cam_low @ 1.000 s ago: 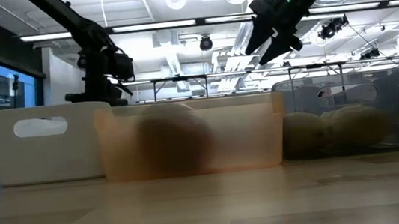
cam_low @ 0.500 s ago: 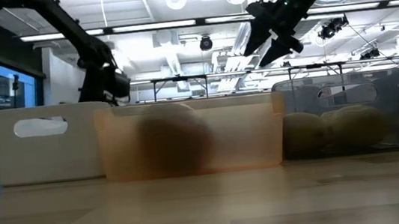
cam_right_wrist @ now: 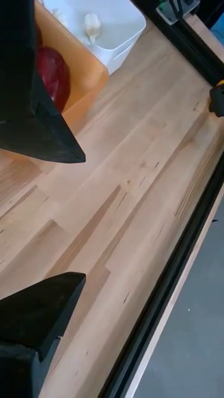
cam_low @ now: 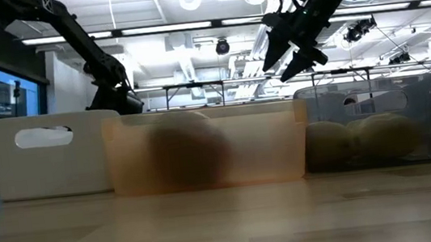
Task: Sort produce into baskets
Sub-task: Put the yellow lemon into the black bin
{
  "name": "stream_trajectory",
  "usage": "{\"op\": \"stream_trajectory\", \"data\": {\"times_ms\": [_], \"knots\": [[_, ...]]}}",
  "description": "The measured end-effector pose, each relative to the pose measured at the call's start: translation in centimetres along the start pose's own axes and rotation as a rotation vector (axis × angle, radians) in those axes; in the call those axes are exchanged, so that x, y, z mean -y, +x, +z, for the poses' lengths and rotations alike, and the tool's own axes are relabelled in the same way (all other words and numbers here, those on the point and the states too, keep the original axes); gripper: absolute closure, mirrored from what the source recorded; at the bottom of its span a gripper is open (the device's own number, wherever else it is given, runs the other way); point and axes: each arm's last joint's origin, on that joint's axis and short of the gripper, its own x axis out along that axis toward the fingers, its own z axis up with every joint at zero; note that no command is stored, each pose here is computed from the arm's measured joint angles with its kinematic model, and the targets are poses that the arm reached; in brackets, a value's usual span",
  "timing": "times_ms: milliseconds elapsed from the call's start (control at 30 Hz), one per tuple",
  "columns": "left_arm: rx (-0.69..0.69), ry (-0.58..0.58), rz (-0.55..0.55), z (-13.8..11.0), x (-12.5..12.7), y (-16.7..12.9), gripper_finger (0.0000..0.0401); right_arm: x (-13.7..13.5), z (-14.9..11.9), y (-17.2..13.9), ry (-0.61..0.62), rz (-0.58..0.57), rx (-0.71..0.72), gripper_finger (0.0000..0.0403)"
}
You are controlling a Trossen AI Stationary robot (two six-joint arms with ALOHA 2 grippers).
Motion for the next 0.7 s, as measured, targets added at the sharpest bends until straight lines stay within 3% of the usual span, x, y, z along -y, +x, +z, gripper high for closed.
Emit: {"op": "stream_trajectory", "data": {"times_ms": [200,467,600,700], "knots": [[-0.018,0.024,-0.007,-0.2,0.0,0.0,0.0076,0.0,0.0,0.0,0.007,0.0,-0.003,0.0111],[-0.08,0.035,-0.053,-0.9,0.6,-0.3,0.0216,0.0,-0.1,0.0,0.004,0.002,-0.007,0.0111],[-0.039,0.079,-0.074,-1.1,1.3,-2.6,0.0245,-0.1,-0.1,-0.1,-0.034,0.028,-0.013,0.0111],[0.116,0.063,-0.089,-1.8,1.3,-6.7,0.0243,-0.2,0.2,-0.9,-0.059,0.065,0.009,0.0111]]}}
